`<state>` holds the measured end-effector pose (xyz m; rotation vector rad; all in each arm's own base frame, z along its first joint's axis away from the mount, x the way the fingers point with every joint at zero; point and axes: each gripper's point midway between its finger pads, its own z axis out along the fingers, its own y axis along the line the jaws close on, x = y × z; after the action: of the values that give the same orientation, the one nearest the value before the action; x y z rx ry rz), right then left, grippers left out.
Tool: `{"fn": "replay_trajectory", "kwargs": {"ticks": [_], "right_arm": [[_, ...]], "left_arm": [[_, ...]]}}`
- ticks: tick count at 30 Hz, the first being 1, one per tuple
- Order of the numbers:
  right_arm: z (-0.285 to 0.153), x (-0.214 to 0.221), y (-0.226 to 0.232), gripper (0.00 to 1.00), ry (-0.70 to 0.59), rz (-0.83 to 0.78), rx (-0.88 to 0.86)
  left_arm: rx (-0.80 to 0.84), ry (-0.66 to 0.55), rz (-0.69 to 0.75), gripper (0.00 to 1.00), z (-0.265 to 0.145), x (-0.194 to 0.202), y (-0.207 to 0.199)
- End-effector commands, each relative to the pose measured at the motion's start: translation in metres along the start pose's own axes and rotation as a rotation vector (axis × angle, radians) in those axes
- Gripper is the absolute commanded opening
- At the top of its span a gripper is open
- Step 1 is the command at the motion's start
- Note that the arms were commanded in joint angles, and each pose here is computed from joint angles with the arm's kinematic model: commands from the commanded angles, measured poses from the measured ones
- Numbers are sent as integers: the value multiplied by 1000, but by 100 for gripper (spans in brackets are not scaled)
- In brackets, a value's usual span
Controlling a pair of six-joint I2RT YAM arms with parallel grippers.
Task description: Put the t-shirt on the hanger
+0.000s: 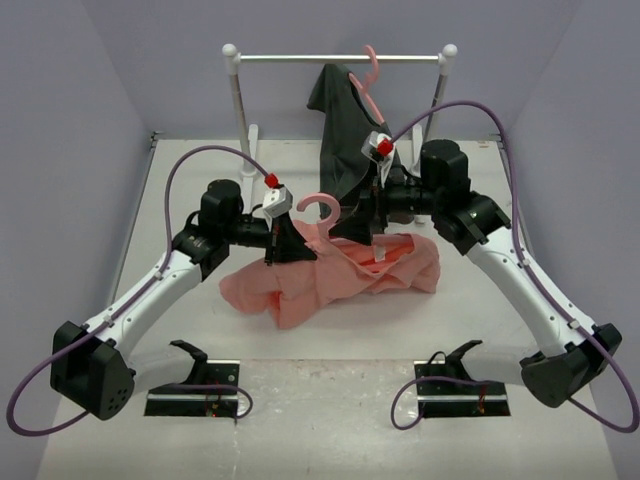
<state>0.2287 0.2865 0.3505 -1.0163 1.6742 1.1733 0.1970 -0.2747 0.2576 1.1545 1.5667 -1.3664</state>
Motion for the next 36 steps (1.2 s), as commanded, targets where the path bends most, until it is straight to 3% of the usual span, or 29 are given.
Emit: {"fn": "replay_trajectory", "kwargs": {"ticks": [1, 4, 5, 12, 13, 14, 15, 18, 21, 23, 27, 30, 36], "right_arm": [[-7, -35, 41, 71, -93, -125, -213], [-2, -31, 42, 23, -72, -97, -265], [0, -29, 40, 13, -61, -80, -267], [-1, -32, 35, 0, -102, -70, -211], [0, -33, 31, 0, -107, -65, -187], [-5, -37, 26, 0, -127, -63, -139], [-8, -40, 30, 0, -136, -64, -138], [-24, -53, 24, 0, -198, -83, -28], [-45, -63, 17, 0, -242, -83, 84], [-54, -68, 16, 0, -264, -81, 140], [-78, -80, 30, 0, -317, -108, 204], [-95, -92, 44, 0, -343, -148, 235], [-115, -104, 64, 0, -364, -189, 254]], "left_arm": [[64, -24, 74, 0, 1, -17, -10], [65, -28, 71, 0, 0, -21, -11], [68, -29, 71, 0, 0, -23, -12], [36, -49, 107, 1, -6, -38, -19], [-9, -46, 96, 17, -6, -39, -13], [-128, -45, 77, 97, -11, -41, 3], [-133, -50, 81, 97, -12, -43, 1], [-379, -62, 26, 100, -32, -46, 23], [-670, -148, -47, 100, -70, -59, 35], [-776, -226, -43, 100, -92, -61, 29], [-853, -453, -31, 100, -117, -61, 18], [-815, -523, 2, 100, -116, -39, 14], [-757, -513, 37, 100, -101, -20, 22]]}}
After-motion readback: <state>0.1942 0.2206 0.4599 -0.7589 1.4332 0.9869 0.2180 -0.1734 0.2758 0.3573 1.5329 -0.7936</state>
